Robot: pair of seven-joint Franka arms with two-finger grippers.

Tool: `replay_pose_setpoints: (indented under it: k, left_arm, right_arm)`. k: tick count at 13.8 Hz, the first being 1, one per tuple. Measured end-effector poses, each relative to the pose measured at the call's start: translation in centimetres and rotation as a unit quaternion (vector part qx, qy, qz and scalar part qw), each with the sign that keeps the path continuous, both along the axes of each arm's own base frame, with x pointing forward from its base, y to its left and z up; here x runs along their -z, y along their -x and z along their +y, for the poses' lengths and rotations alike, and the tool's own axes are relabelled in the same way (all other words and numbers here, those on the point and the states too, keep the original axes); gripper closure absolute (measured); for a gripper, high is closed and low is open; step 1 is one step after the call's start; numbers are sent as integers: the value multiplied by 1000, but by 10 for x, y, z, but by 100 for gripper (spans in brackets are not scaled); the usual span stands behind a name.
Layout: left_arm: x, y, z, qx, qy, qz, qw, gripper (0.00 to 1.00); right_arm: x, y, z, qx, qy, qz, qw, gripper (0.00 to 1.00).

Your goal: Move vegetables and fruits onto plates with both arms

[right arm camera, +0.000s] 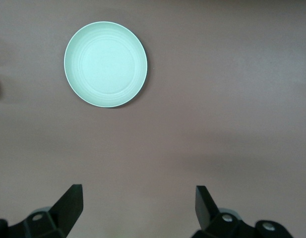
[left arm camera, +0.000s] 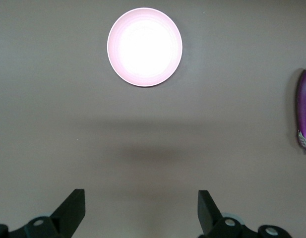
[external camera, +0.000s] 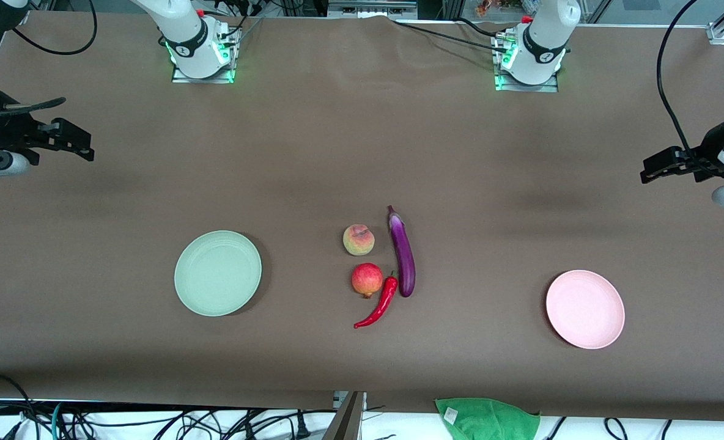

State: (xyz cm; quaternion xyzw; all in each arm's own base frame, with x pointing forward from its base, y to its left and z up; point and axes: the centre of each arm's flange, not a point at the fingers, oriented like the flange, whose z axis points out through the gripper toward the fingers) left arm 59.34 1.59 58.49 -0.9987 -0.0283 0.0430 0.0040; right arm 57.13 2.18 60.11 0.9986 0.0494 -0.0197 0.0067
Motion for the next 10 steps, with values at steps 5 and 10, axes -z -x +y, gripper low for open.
replay_pose_setpoints:
  k: [5, 10]
  left_arm:
    - [2, -1, -1, 1, 0, 2, 1000, 0]
    - [3, 2, -1, 0, 0, 19, 1000, 0]
  right_arm:
    - [2, 0, 0, 0, 0, 1, 1000, 0]
    - [2, 0, 0, 0, 0, 0, 1000, 0]
